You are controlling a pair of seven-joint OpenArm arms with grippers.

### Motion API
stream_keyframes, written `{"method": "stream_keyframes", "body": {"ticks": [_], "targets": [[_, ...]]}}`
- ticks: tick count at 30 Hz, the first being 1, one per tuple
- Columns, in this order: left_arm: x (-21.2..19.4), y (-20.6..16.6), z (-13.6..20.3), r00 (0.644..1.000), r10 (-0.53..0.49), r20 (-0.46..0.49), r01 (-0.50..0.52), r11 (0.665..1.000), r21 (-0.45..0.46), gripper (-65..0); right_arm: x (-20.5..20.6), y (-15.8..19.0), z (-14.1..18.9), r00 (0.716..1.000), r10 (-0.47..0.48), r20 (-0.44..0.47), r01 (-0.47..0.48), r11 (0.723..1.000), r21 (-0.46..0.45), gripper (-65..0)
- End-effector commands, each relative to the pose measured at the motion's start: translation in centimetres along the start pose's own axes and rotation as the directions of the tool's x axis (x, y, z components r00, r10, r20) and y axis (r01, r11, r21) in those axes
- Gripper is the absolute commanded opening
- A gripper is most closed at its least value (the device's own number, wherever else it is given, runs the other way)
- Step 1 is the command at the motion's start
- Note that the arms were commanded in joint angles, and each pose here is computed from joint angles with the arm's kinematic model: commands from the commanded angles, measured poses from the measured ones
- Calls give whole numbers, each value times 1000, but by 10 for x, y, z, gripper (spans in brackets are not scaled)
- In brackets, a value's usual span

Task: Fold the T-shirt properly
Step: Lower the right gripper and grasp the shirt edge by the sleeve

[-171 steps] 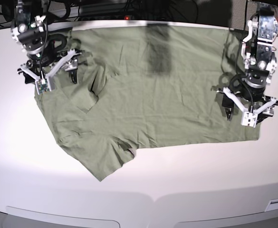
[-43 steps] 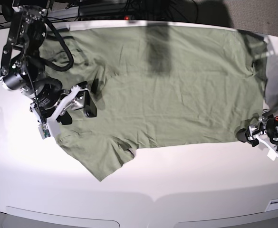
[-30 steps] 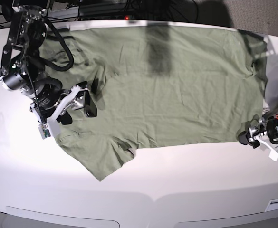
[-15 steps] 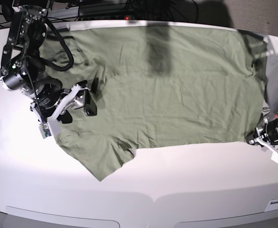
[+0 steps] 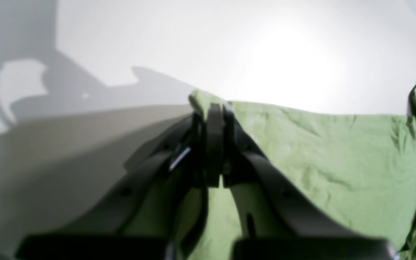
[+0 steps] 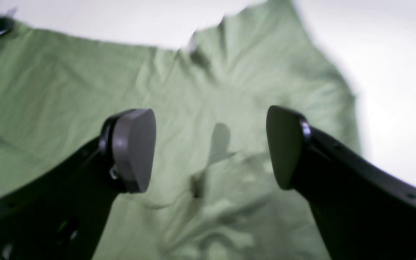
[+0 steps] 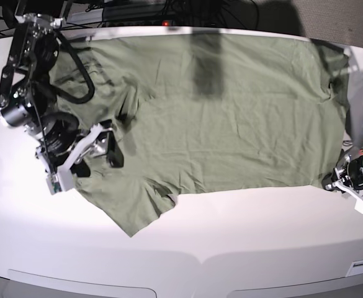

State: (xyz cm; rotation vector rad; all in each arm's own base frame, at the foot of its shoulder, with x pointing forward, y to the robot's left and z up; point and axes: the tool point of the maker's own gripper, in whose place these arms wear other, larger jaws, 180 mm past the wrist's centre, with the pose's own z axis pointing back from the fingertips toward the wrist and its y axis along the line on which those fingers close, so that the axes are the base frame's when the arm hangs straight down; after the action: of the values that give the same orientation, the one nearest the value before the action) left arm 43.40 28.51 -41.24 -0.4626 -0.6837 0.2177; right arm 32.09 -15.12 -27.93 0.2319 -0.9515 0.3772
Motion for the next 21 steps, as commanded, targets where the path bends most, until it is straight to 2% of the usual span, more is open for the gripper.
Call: {"method": "stream_keyframes", "body": {"ticks": [1,4,10,12,17,21], "targets": [[29,-5,7,997,-12,74,13,1000,-15,-650,14,-10,2,999,37,34,-36,999,-37,-175],[29,-4,7,997,-12,74,13,1000,-15,-650,9,-31,-5,999,46,-9,-47,993,-112,-175],[32,-6,7,996,1,86,1,1000,-23,-650,-16,-72,-25,993,-31,-110,6,975,-224,-175],[32,-7,7,996,10,90,-8,1000,-30,-650,-14,-87,-33,991,-72,-113,40,965,-260,-175],[33,-7,8,996,13,92,-10,999,-31,-650,-1,-116,-60,978,-175,-115,139,953,-270,-176],[33,-7,8,996,13,93,-10,999,-31,-650,8,-133,-85,957,-257,-138,217,943,-254,-176]]}}
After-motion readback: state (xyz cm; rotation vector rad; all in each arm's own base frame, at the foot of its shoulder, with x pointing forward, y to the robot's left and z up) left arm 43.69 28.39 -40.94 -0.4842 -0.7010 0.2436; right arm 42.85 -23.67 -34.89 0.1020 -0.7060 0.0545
